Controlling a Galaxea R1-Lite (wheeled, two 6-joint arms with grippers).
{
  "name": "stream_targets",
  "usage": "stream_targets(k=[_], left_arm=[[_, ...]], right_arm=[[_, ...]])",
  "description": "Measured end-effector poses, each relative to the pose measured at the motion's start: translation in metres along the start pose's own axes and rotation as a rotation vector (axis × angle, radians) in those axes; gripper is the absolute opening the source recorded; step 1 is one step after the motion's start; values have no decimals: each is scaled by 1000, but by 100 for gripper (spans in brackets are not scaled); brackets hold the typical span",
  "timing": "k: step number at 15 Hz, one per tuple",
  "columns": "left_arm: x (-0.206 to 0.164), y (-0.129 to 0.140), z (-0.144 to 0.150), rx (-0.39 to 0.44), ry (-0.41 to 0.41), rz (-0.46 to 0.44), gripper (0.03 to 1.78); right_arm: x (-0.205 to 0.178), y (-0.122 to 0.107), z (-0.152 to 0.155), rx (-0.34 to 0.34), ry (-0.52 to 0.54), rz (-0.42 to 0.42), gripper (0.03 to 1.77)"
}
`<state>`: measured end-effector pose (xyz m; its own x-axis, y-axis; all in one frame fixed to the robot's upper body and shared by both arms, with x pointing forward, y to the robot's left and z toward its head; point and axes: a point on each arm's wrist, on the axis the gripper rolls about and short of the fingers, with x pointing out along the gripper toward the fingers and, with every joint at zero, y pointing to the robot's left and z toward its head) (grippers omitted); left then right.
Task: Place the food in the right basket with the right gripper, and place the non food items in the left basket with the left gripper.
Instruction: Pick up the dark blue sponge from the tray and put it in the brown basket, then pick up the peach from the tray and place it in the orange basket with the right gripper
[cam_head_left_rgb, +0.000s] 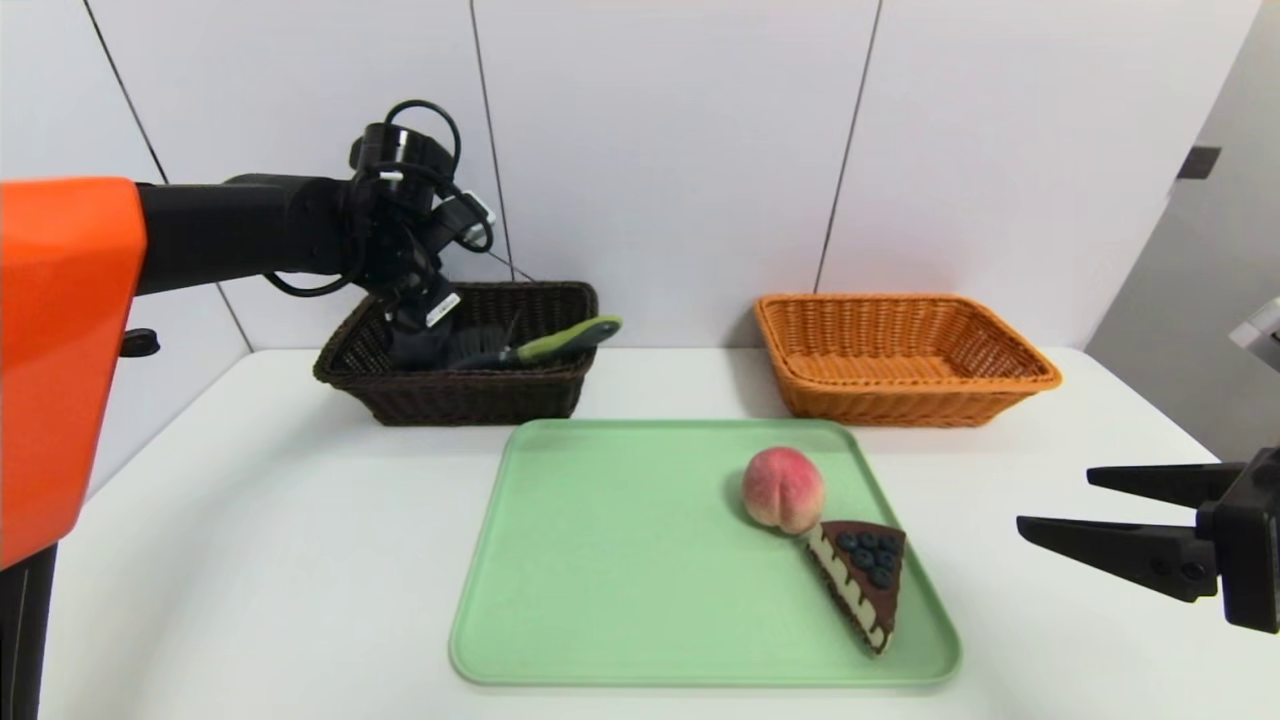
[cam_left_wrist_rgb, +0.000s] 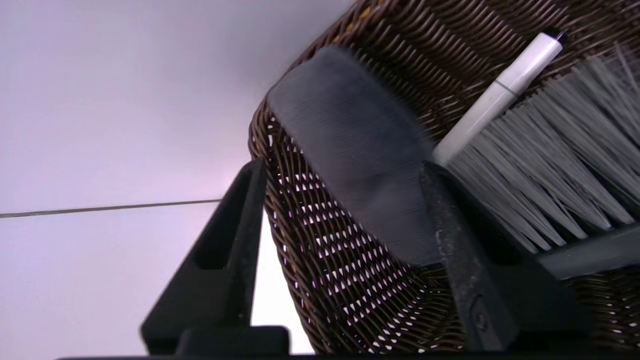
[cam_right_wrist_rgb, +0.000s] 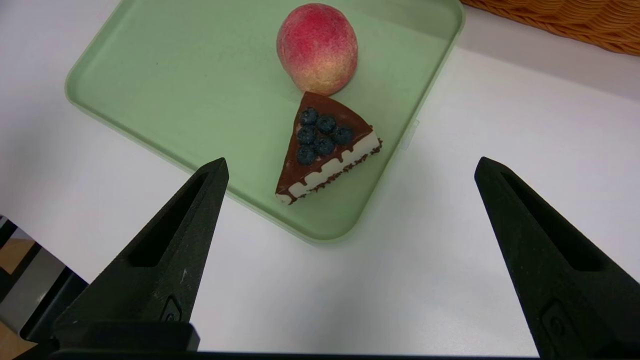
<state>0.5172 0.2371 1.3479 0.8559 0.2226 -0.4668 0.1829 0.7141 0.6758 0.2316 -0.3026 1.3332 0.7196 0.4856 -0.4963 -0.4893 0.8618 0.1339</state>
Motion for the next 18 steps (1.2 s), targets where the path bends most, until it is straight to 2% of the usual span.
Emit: stream_targets(k=[5, 9, 13, 15, 18], left_arm=[[-29, 17, 2, -15, -19, 13, 140], [-74, 41, 6, -84, -73, 38, 152], [-129, 45, -2, -299, -41, -39, 159], [-154, 32, -9, -429, 13, -109, 162], [-179, 7, -24, -577, 87, -196, 164]], right_arm=[[0, 0, 0, -1, -3, 1, 170], [0, 0, 1, 1, -4, -2, 170], [0, 0, 2, 1, -9, -2, 170], [-1, 0, 4, -2, -16, -1, 170], [-1, 0, 13, -6, -28, 0, 170]])
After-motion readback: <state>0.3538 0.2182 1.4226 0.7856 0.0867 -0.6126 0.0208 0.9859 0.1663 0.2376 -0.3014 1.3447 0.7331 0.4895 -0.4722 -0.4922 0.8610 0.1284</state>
